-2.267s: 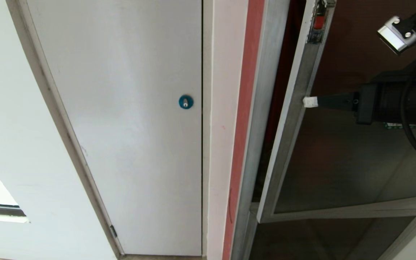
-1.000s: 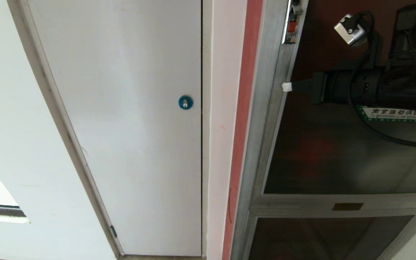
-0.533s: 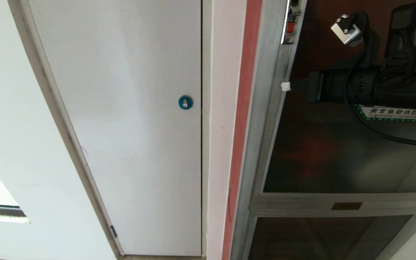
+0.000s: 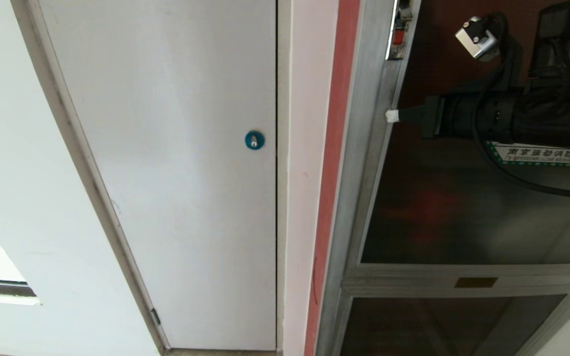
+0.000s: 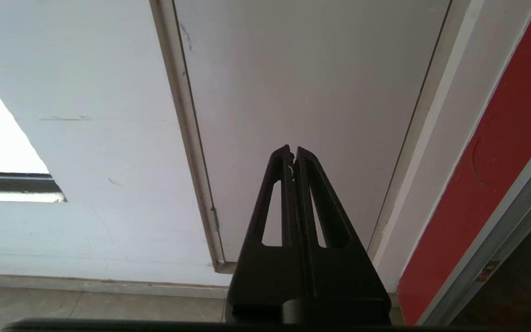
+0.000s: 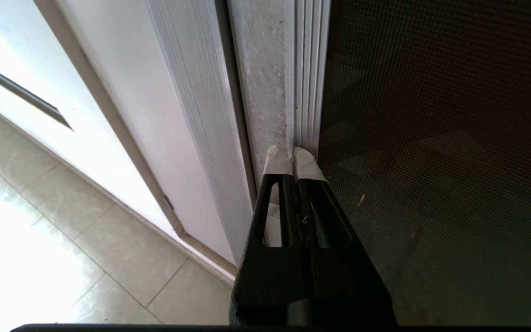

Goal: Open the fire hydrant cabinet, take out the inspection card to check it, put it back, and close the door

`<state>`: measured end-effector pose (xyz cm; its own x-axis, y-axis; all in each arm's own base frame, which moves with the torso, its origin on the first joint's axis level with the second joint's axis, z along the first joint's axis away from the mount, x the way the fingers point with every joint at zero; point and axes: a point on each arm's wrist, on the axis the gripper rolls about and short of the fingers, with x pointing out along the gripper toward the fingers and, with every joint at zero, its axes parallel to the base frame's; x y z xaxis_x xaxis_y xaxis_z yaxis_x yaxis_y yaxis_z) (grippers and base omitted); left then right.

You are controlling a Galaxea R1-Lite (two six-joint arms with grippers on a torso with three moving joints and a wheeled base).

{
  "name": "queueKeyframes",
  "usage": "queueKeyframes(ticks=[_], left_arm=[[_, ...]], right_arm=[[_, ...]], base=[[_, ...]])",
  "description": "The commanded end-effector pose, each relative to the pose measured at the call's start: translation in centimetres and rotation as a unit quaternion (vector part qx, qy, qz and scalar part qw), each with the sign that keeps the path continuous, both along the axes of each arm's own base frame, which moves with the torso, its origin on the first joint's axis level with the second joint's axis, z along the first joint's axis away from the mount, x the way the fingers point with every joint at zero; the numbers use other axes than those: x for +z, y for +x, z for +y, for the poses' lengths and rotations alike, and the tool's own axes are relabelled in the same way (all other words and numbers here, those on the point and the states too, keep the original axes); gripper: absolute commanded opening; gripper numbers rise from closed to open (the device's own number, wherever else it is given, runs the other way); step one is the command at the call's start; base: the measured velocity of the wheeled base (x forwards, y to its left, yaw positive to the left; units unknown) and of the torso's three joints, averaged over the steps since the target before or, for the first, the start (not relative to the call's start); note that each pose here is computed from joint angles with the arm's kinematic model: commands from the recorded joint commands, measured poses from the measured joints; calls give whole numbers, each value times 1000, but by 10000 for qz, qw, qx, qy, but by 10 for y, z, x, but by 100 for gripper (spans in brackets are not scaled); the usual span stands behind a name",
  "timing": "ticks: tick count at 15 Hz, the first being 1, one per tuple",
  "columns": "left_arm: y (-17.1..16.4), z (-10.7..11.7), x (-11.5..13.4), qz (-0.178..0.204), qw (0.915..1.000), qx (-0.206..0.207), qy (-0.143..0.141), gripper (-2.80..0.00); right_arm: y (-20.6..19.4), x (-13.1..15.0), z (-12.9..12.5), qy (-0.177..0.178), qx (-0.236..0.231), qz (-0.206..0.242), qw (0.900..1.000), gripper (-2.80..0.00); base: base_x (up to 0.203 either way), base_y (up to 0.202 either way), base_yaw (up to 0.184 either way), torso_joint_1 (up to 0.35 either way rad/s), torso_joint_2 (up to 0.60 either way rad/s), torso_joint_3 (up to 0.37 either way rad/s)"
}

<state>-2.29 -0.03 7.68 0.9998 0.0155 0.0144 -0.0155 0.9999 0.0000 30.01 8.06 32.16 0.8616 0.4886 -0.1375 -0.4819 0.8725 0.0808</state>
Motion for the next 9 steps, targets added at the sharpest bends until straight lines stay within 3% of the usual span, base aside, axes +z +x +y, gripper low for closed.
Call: queueKeyframes(ticks=[1, 9], left_arm=[[0, 0, -2, 26, 10000, 4, 0, -280], [1, 0, -2, 32, 10000, 4, 0, -280]], right_arm=[[-10, 3, -1, 18, 50, -30, 10000, -280], [-49, 11, 3, 195, 279, -82, 9994, -280]], base=[[0, 0, 0, 0, 0, 0], [0, 0, 0, 0, 0, 0]])
